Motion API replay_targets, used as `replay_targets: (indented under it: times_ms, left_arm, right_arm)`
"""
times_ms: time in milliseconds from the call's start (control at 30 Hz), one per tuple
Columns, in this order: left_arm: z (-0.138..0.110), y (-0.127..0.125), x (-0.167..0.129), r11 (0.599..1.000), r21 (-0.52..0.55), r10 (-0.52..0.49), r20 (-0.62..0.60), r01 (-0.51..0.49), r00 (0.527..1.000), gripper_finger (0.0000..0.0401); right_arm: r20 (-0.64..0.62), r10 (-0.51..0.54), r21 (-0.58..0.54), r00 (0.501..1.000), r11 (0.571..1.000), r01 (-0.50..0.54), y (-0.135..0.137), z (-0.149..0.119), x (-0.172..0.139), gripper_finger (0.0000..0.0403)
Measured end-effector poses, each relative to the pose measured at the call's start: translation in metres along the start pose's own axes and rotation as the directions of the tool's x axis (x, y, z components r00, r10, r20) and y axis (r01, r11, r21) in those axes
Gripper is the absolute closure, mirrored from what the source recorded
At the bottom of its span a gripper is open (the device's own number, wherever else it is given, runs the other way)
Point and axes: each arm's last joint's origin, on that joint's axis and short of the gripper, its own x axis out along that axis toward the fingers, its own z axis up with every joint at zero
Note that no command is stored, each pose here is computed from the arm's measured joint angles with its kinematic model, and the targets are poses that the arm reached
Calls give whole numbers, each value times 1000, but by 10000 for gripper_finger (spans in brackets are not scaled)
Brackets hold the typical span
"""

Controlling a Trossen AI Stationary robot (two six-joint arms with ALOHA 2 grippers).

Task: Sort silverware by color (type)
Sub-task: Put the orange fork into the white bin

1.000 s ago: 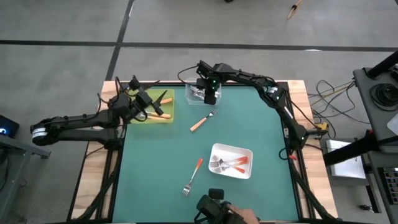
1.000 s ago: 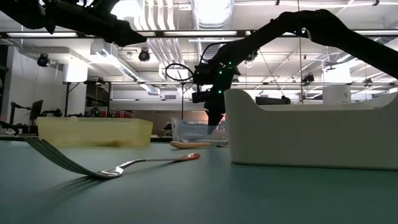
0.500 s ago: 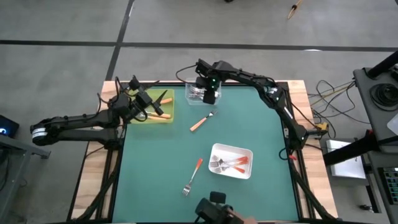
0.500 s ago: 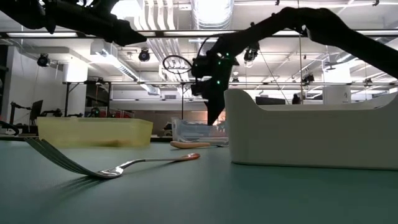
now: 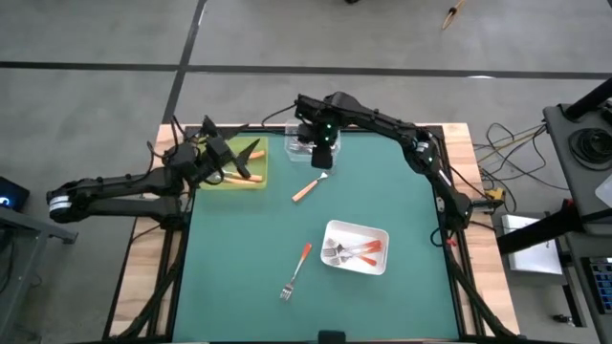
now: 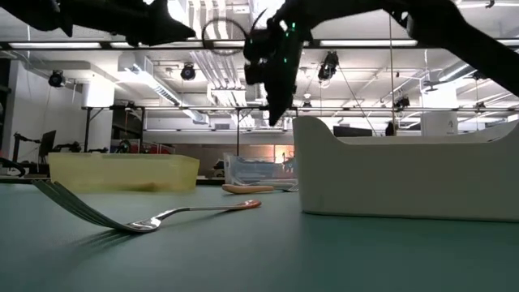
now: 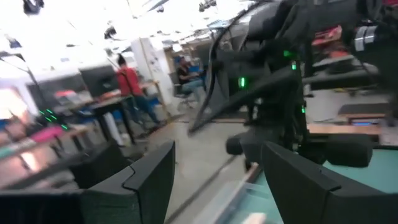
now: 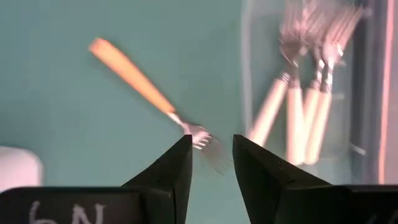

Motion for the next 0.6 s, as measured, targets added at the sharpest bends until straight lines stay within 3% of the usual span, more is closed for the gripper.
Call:
replay_targets:
  times_ms: [267, 400, 600]
  left_arm:
    - [11, -16, -4, 979, -140, -162, -110, 146, 981, 182]
    - [11, -27, -11, 965, -160, -225, -94, 208, 970, 182]
    - [20, -32, -24, 942, -232, -261, -46, 244, 964, 182]
  right_arm:
    - [39, 41, -151, 998, 988, -35, 76, 17, -14, 296]
    - [31, 78, -259, 996, 964, -68, 128, 24, -8, 297]
    - [116, 123, -417, 986, 907, -64, 209, 35, 2, 297]
